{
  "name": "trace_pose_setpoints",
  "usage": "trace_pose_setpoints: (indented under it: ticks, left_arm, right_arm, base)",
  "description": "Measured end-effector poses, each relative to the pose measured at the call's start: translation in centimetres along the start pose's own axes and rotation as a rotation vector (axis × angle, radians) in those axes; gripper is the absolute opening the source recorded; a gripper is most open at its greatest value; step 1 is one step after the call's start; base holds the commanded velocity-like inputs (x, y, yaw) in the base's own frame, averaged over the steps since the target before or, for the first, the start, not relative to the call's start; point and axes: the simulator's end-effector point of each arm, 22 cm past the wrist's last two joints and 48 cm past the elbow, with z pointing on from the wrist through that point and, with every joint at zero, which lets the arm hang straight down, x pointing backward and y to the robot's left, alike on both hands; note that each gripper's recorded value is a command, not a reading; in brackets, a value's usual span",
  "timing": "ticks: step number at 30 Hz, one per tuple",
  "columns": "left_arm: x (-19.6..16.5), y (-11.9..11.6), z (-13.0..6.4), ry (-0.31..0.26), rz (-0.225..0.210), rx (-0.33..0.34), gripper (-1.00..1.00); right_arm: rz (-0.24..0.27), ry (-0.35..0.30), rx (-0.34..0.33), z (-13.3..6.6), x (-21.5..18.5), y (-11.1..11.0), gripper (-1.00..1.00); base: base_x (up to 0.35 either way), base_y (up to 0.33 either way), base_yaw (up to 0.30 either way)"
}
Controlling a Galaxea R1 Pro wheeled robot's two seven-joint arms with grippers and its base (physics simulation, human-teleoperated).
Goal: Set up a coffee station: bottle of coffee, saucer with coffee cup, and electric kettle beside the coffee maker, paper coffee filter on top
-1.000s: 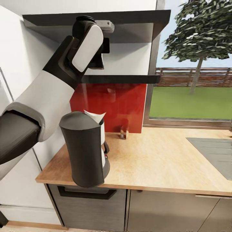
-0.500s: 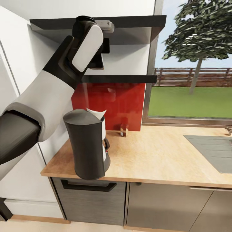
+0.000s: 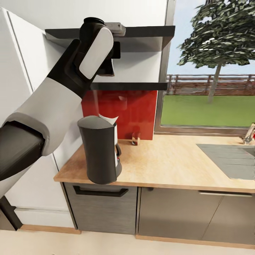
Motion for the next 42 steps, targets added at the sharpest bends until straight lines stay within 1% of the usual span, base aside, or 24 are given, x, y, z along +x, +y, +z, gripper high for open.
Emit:
trace_pose_setpoints:
  ticks: [9, 12, 13, 15, 16, 17, 18, 21, 22, 25, 26, 29, 30, 32, 33, 34, 35, 36, 37, 38, 39, 40, 41, 42]
  left_arm:
    - [-0.1, -0.1, -0.1, -0.003, -0.001, 0.005, -1.0]
    - [-0.8, -0.5, -0.6, -0.019, -0.003, 0.019, -1.0]
    - [-1.3, -0.9, -1.0, -0.035, -0.007, 0.032, -1.0]
    - [-1.8, -1.3, -1.4, -0.048, -0.008, 0.051, -1.0]
    - [-2.2, -2.0, -1.7, -0.059, -0.012, 0.08, -1.0]
    - [-2.4, -2.4, -1.8, -0.063, -0.01, 0.096, -1.0]
    - [-2.6, -3.4, -2.2, -0.069, -0.014, 0.141, -1.0]
    - [-2.8, -4.7, -2.5, -0.075, -0.009, 0.202, -1.0]
    - [-2.9, -5.6, -2.8, -0.077, -0.011, 0.243, -1.0]
    - [-2.8, -6.7, -3.1, -0.078, -0.005, 0.295, -1.0]
    - [-2.6, -7.7, -3.4, -0.074, -0.007, 0.34, -1.0]
    - [-1.6, -9.1, -3.5, -0.059, -0.006, 0.407, -1.0]
    - [-0.9, -10.2, -3.8, -0.047, -0.011, 0.46, -1.0]
    - [-0.3, -11.0, -4.0, -0.04, -0.007, 0.502, -1.0]
    - [0.4, -12.0, -4.3, -0.029, -0.014, 0.553, -1.0]
    - [0.7, -12.3, -4.5, -0.025, -0.012, 0.573, -1.0]
    - [1.3, -13.5, -5.1, -0.017, -0.019, 0.634, -1.0]
    - [2.1, -15.0, -6.5, -0.018, -0.031, 0.717, -1.0]
    - [2.9, -16.2, -7.8, -0.024, -0.039, 0.784, -1.0]
    - [3.3, -16.5, -8.3, -0.031, -0.035, 0.802, -1.0]
    - [4.0, -17.3, -9.5, -0.036, -0.049, 0.85, -1.0]
    - [4.3, -17.5, -9.9, -0.04, -0.048, 0.862, -1.0]
    - [5.3, -18.2, -11.5, -0.045, -0.069, 0.917, -1.0]
    - [6.0, -18.3, -11.6, -0.045, -0.068, 0.921, -1.0]
  right_arm:
    - [0.0, -0.002, 0.0, 0.0, -0.1, 0.0, 1.0]
    - [0.0, -0.002, 0.0, 0.0, -0.1, 0.0, 1.0]
    - [0.0, -0.002, 0.0, 0.0, -0.1, 0.0, 1.0]
    - [0.0, -0.001, 0.0, 0.0, 0.0, 0.0, 1.0]
    - [0.0, -0.001, 0.0, 0.0, 0.0, 0.0, 1.0]
    - [0.0, -0.001, 0.0, 0.0, 0.0, 0.0, 1.0]
    - [0.0, -0.002, 0.0, 0.0, -0.1, 0.0, 1.0]
    - [0.0, -0.002, 0.0, 0.0, -0.1, 0.0, 1.0]
    - [0.0, -0.001, 0.0, 0.0, 0.0, 0.0, 1.0]
    - [0.0, -0.001, 0.0, 0.0, 0.0, 0.0, 1.0]
    - [0.0, -0.001, 0.0, 0.0, 0.0, 0.0, 1.0]
    - [0.0, -0.001, 0.0, 0.0, 0.0, 0.0, 1.0]
    - [0.0, -0.001, 0.0, 0.0, 0.0, 0.0, 1.0]
    - [0.0, -0.001, 0.0, 0.0, 0.0, 0.0, 1.0]
    - [-0.001, -0.001, 0.0, 0.0, 0.0, 0.0, 1.0]
    - [-0.001, -0.001, 0.0, 0.0, 0.0, 0.0, 1.0]
    - [-0.001, -0.001, -0.001, 0.0, 0.0, 0.0, 1.0]
    - [-0.002, -0.001, 0.0, 0.0, 0.0, 0.0, 1.0]
    - [-0.002, 0.0, -0.001, 0.0, 0.0, 0.0, 1.0]
    - [-0.002, 0.0, -0.001, 0.0, 0.0, 0.0, 1.0]
    - [-0.003, 0.0, -0.001, 0.0, 0.0, 0.0, 1.0]
    - [-0.003, 0.0, -0.001, 0.0, 0.0, 0.0, 1.0]
    - [-0.003, 0.0, -0.001, 0.0, 0.0, 0.0, 1.0]
    - [-0.003, 0.0, -0.001, 0.0, 0.0, 0.0, 1.0]
  base:
    - [-0.063, 0.0, 0.0]
    - [-0.003, 0.0, 0.0]
    - [-0.002, 0.0, 0.0]
    - [-0.001, 0.0, 0.0]
    - [0.0, 0.0, 0.0]
    - [0.0, 0.0, 0.0]
    - [0.0, 0.0, 0.0]
    - [0.0, 0.0, 0.0]
    - [0.0, 0.0, 0.0]
    - [0.0, 0.0, 0.0]
    - [0.0, 0.0, 0.0]
    - [0.0, 0.0, 0.0]
    - [0.0, 0.0, 0.0]
    - [0.0, 0.0, 0.0]
    - [0.0, 0.0, 0.0]
    - [0.0, 0.0, 0.0]
    - [0.0, 0.0, 0.0]
    - [0.0, 0.0, 0.0]
    - [0.0, 0.0, 0.0]
    - [0.0, 0.0, 0.0]
    - [0.0, 0.0, 0.0]
    - [0.0, 0.0, 0.0]
    - [0.0, 0.0, 0.0]
    - [0.0, 0.0, 0.0]
